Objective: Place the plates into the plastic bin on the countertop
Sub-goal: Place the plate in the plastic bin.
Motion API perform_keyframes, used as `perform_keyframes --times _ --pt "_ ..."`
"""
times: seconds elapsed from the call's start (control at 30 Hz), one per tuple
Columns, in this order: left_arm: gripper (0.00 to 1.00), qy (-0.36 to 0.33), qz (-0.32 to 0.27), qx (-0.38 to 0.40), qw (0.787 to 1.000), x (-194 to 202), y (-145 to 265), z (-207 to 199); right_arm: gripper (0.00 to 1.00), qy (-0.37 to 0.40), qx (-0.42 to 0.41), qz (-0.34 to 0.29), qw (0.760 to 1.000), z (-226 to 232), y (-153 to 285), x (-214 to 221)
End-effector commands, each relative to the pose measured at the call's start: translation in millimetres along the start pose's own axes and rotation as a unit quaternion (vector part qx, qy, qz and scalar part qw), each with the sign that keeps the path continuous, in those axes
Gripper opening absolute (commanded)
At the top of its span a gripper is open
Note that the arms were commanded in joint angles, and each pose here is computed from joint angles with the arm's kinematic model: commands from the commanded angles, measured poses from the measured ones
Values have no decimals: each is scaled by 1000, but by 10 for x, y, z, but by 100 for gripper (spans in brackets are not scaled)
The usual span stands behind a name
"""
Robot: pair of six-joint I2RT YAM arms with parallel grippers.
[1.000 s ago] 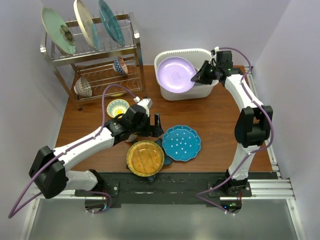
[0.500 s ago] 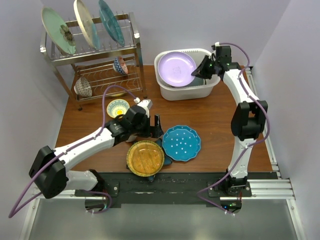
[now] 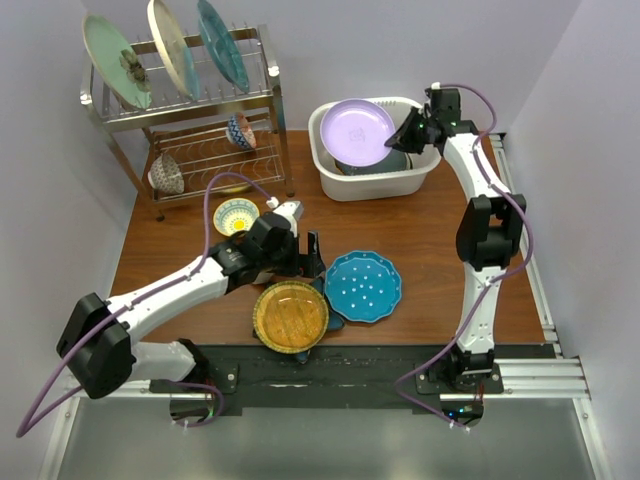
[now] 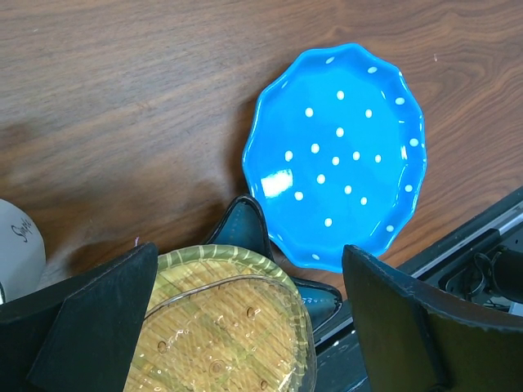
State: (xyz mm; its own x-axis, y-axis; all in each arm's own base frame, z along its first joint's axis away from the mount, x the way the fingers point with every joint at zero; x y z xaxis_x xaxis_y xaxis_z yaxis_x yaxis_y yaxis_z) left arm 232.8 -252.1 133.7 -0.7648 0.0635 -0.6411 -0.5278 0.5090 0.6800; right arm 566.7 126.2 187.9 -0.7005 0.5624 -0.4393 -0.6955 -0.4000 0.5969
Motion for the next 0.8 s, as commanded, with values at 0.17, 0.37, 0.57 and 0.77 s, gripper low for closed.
perform_keyframes --times 0.17,0.37,0.57,0.77 --pt "100 -4 -29 10 1000 -130 101 -35 0 -3 -16 -41 999 145 -33 -332" --pt "100 -4 -32 11 999 -146 137 -42 1 -11 -9 -27 1000 26 -185 -271" --pt "100 -4 -33 9 999 -146 148 -40 5 -17 -2 -3 1000 -124 -327 -132" --pt "100 -4 -32 9 999 -146 132 -36 20 -18 -1 9 1000 -178 -372 -72"
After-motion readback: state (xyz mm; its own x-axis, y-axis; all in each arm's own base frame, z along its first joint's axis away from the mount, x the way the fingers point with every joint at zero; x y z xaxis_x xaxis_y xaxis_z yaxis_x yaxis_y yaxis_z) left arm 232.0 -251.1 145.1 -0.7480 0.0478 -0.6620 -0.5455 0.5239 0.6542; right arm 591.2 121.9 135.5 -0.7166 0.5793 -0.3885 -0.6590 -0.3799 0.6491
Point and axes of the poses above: each gripper's point midway between its finger pads, its own y axis back along the fingers, its own z axis along the line the jaws close on, x = y × z, the point moved 1 cm from there along y, back along the fingers, and after that the axes turned 7 degrees about -y, right-handed, at the moved point
